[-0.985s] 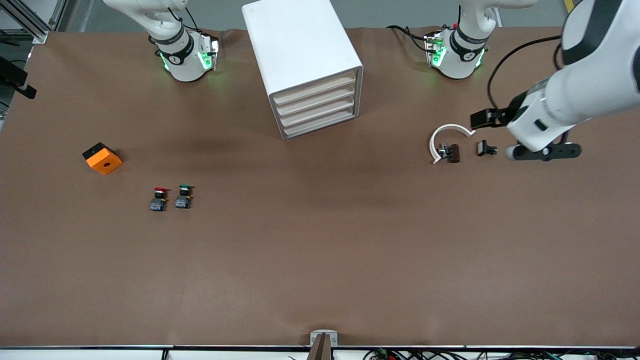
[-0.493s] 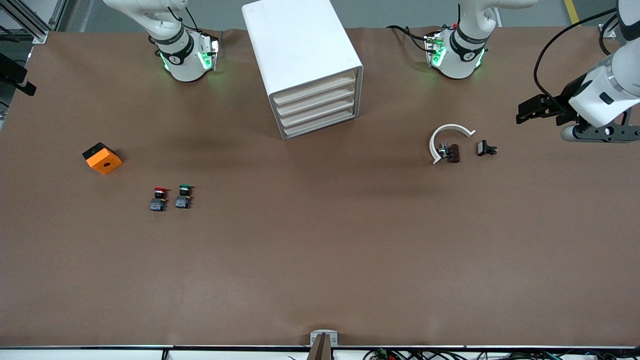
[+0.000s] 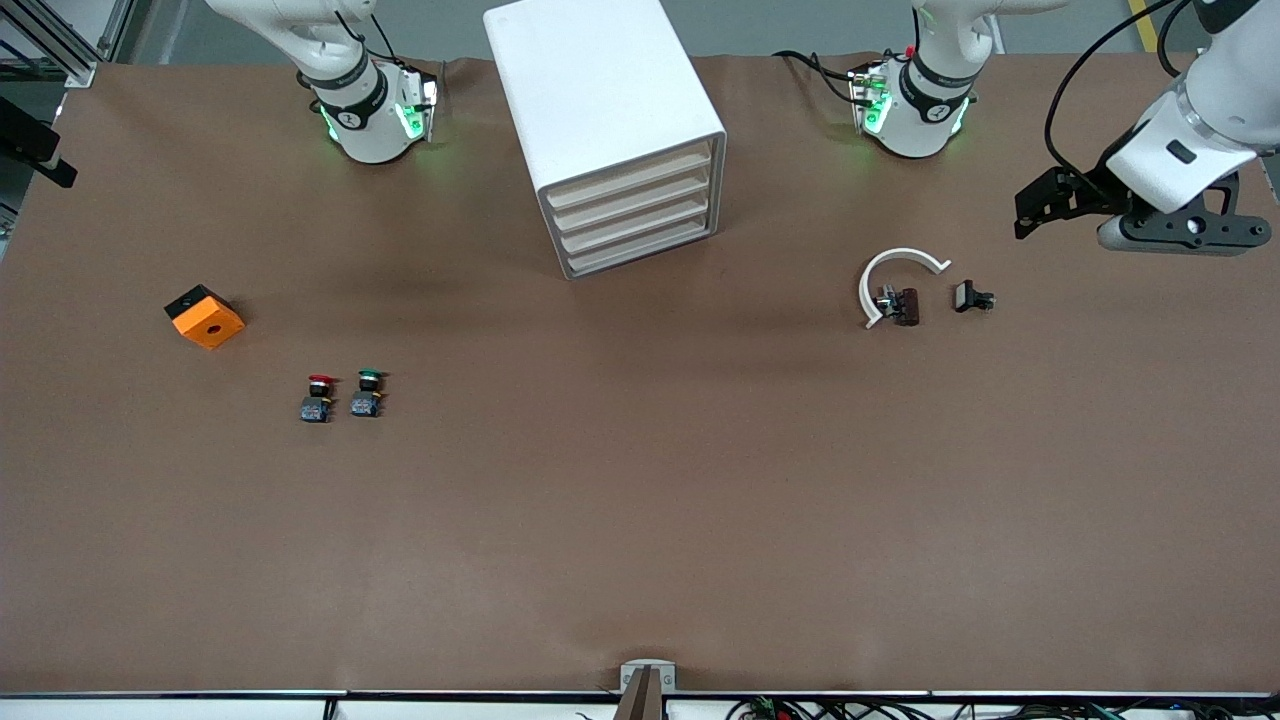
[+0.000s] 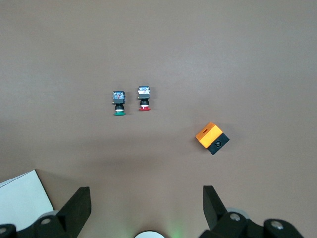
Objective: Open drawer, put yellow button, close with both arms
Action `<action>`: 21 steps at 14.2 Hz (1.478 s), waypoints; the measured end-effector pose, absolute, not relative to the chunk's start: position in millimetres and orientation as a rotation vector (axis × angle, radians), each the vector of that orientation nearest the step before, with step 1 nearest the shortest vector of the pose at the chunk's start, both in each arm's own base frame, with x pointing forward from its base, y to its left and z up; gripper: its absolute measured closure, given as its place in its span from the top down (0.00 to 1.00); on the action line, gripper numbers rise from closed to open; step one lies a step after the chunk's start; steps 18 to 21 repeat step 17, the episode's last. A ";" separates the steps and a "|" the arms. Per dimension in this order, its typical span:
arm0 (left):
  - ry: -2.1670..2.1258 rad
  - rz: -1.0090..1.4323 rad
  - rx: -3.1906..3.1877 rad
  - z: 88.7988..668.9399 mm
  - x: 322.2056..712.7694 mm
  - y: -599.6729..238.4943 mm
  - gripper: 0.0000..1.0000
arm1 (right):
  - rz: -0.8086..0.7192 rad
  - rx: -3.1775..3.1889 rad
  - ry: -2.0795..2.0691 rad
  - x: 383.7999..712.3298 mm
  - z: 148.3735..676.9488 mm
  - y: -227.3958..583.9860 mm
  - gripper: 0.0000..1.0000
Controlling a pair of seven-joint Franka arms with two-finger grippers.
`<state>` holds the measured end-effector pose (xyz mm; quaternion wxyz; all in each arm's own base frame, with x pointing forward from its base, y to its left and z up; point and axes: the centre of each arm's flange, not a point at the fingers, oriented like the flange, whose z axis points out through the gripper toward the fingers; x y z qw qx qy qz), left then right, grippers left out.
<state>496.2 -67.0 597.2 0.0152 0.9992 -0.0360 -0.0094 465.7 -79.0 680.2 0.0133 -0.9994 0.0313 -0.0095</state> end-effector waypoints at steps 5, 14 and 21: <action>-0.091 0.026 3.107 630.2 495.6 -61.7 1.00 | -0.042 -3.114 0.090 463.6 680.1 -76.1 1.00; -0.070 -0.017 3.110 643.0 490.4 -62.9 1.00 | -0.045 -3.115 0.089 464.1 679.3 -75.8 1.00; -0.072 -0.024 3.109 643.8 493.6 -63.3 1.00 | -0.045 -3.115 0.088 464.1 679.3 -75.8 1.00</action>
